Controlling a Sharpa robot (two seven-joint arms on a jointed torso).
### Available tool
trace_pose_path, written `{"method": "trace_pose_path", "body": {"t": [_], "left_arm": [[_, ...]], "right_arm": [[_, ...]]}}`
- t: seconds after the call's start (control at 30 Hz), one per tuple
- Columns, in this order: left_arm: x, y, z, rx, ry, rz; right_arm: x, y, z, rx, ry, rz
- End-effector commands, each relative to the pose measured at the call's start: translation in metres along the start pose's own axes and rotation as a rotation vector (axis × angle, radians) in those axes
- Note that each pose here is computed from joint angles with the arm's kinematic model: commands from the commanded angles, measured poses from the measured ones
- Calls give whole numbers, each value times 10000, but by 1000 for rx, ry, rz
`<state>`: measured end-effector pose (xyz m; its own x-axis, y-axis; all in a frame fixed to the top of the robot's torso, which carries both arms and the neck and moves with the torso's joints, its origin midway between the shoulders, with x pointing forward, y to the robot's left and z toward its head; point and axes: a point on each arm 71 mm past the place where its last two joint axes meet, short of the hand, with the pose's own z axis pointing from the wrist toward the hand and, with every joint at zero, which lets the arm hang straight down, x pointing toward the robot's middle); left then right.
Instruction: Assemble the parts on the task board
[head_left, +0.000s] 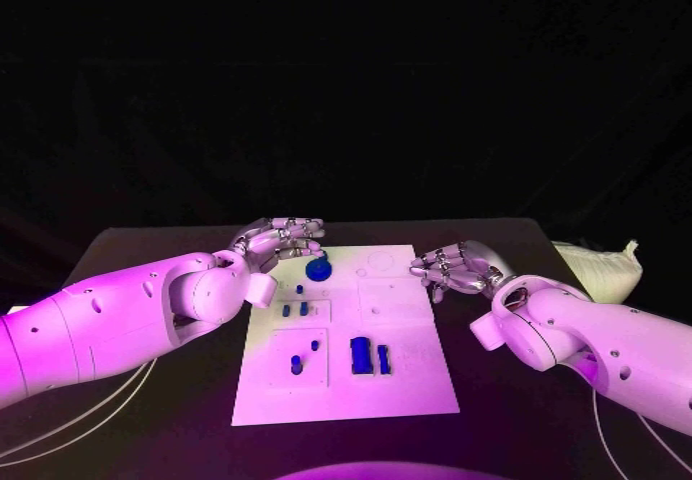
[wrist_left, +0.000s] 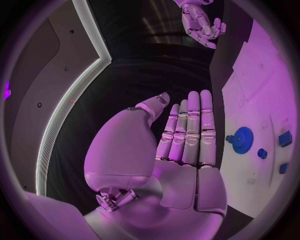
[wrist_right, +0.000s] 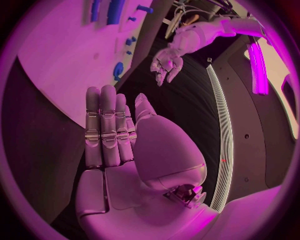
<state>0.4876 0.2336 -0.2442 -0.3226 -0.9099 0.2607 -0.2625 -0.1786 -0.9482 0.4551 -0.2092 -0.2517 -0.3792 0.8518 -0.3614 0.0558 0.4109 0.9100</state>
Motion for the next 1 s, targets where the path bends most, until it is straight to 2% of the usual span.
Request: {"method": "trace_pose_path", "body": {"t": [0.03, 0.17, 0.37, 0.4, 0.6, 0.8, 1.0], "left_arm": [[-59, 34, 28, 38, -42, -39], [-145, 112, 61, 54, -100, -49], [-217, 196, 95, 70, -154, -51], [-180, 215, 92, 19, -107, -32], [-138, 204, 88, 29, -122, -17], [-1, 163, 65, 65, -172, 34], [227, 79, 2, 132, -251, 118]], "right_arm": [[-96, -8, 102, -94, -57, 296], [-136, -73, 237, -117, -74, 370], [-156, -143, 372, -138, -91, 413], [-157, -179, 354, -67, -108, 316], [-143, -120, 337, -81, -132, 330], [-94, 53, 266, -118, -207, 370], [-23, 240, 141, -141, -304, 406]]}}
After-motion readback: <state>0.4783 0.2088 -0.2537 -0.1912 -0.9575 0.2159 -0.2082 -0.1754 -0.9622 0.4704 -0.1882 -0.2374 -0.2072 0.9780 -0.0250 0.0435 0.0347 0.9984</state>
